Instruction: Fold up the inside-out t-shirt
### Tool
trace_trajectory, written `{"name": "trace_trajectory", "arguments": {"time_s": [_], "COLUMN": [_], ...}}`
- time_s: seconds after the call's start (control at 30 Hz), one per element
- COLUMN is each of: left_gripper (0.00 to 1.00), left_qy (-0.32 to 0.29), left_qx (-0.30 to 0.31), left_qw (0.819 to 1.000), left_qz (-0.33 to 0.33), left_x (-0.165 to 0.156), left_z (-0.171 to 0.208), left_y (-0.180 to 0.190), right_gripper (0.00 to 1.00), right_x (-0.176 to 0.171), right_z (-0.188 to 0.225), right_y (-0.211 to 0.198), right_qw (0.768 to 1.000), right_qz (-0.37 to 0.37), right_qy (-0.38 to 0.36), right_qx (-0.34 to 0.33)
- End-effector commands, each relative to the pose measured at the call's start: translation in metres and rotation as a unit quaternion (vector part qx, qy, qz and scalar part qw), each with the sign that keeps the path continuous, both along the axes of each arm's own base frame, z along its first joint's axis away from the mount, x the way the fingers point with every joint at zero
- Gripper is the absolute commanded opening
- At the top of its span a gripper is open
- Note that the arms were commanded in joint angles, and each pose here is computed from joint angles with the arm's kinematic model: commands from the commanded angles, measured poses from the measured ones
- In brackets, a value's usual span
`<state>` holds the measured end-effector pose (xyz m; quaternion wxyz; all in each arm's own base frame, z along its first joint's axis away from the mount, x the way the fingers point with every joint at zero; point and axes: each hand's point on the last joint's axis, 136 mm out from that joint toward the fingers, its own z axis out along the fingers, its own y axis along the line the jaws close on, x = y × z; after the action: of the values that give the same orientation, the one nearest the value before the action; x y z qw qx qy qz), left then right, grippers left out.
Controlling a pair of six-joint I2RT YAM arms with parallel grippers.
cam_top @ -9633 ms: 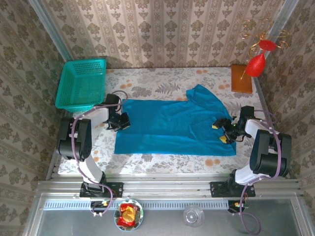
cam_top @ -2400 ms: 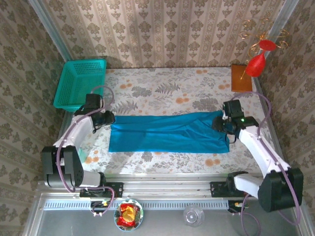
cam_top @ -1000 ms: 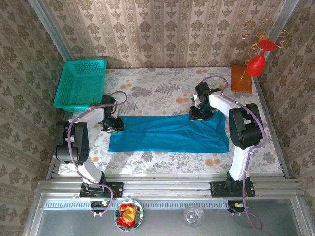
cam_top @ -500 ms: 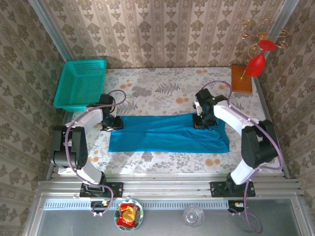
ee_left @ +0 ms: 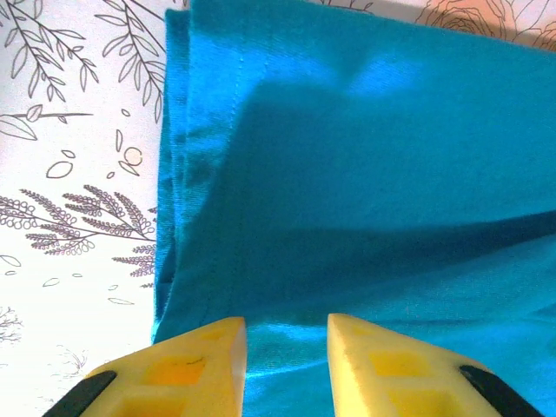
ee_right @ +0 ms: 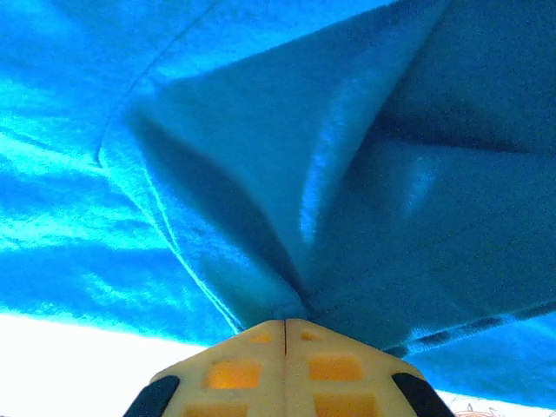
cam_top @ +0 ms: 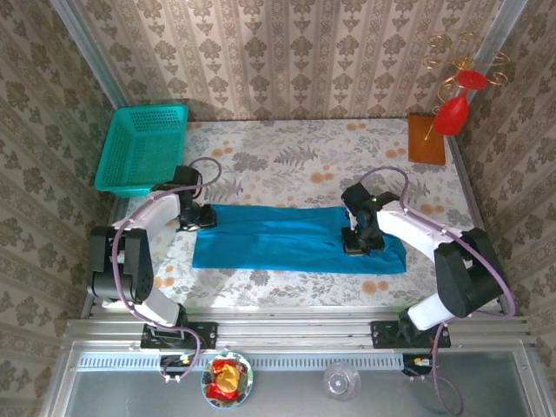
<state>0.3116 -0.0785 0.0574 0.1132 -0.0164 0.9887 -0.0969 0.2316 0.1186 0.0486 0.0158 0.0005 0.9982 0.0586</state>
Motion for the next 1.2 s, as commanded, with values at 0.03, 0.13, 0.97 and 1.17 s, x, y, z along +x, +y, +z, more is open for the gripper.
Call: {"name": "trace_trajectory", "arguments": {"time_s": [0.03,0.13,0.97,1.17], "left_gripper": [0.33,0.36,0.37,0.37], "left_qy": [-0.004,-0.005,-0.045,-0.029], "left_qx": [0.021,0.047,-0.15,-0.153], "left_qw": [1.0,0.998,0.983,0.978], "left_qz": [0.021,0.038,-0.094,-0.14], "left_x": [0.003,0.002,-0.008,-0.021], "left_z": [0.008,0.01,0.052,0.043], "left_y": [0.009,0.021,-0.164,-0.211], "right_gripper": [0.3,0.43,0.47,0.45], "right_x": [0.0,0.002,0.045,0.041], "right_z": [-0.002,0.009,0.013,0.0], "right_y": [-0.009,-0.009,-0.066,-0.056], "right_qw": [0.999,0.999,0.971,0.959], "right_qz": [-0.03,-0.03,-0.213,-0.249], "right_qy": [-0.006,-0.016,-0.05,-0.041], "right_qx": [-0.025,-0.021,0.093,0.128]}}
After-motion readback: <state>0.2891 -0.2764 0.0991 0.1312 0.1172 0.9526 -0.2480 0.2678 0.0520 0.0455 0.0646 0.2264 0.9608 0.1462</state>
